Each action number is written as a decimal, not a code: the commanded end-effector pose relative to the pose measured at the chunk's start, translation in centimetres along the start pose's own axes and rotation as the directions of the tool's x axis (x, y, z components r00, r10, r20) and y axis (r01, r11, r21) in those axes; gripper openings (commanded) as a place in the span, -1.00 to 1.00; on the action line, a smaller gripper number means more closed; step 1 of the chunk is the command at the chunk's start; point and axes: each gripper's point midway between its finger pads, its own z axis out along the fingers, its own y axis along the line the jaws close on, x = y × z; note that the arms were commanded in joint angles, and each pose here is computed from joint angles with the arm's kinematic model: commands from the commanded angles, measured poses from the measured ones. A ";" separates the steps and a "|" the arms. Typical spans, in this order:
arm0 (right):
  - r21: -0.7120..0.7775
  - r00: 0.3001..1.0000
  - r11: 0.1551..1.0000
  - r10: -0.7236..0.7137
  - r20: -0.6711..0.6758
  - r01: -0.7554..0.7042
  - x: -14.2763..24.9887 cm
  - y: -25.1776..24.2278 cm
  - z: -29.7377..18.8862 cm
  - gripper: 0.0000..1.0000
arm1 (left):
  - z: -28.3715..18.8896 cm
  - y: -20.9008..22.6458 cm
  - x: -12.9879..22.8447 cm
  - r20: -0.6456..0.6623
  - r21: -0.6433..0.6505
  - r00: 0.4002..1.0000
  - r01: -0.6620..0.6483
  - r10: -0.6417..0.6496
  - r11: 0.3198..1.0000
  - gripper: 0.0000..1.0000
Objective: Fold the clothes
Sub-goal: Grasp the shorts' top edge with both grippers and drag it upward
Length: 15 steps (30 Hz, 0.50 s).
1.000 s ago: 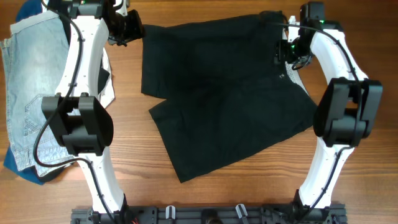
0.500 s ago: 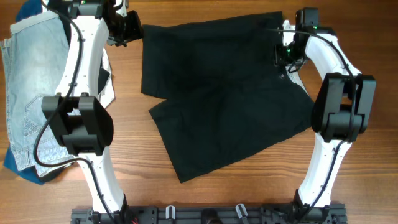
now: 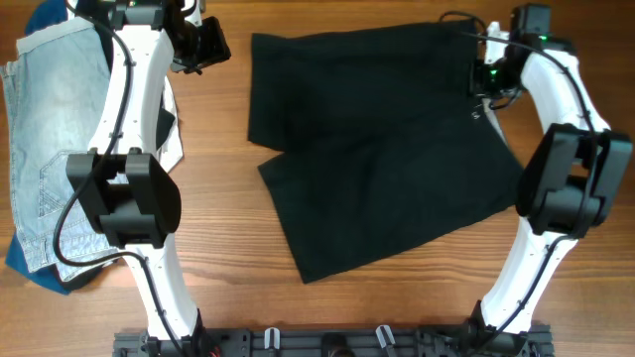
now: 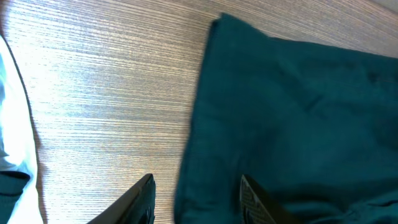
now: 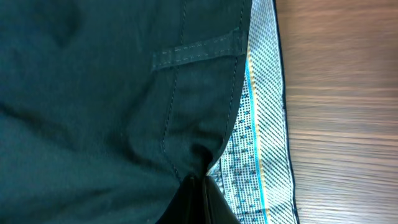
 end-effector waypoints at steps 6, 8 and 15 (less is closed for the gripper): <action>0.302 0.994 0.947 0.101 0.033 -0.107 -0.3 -7.5 -0.9 -0.91 | 0.0 0.4 1.5 -0.059 -0.023 0.998 0.005 -0.007 1.000 -0.17; 0.320 0.990 0.937 0.131 0.056 -0.142 -0.5 -8.6 -1.1 -0.46 | 0.0 0.5 1.9 -0.075 -0.028 0.997 0.009 -0.011 1.000 -0.14; 0.094 0.987 0.982 0.162 0.006 -0.162 0.3 -4.4 -1.6 1.00 | 1.3 -1.7 6.2 -0.210 -0.025 0.977 -0.032 0.026 0.999 0.06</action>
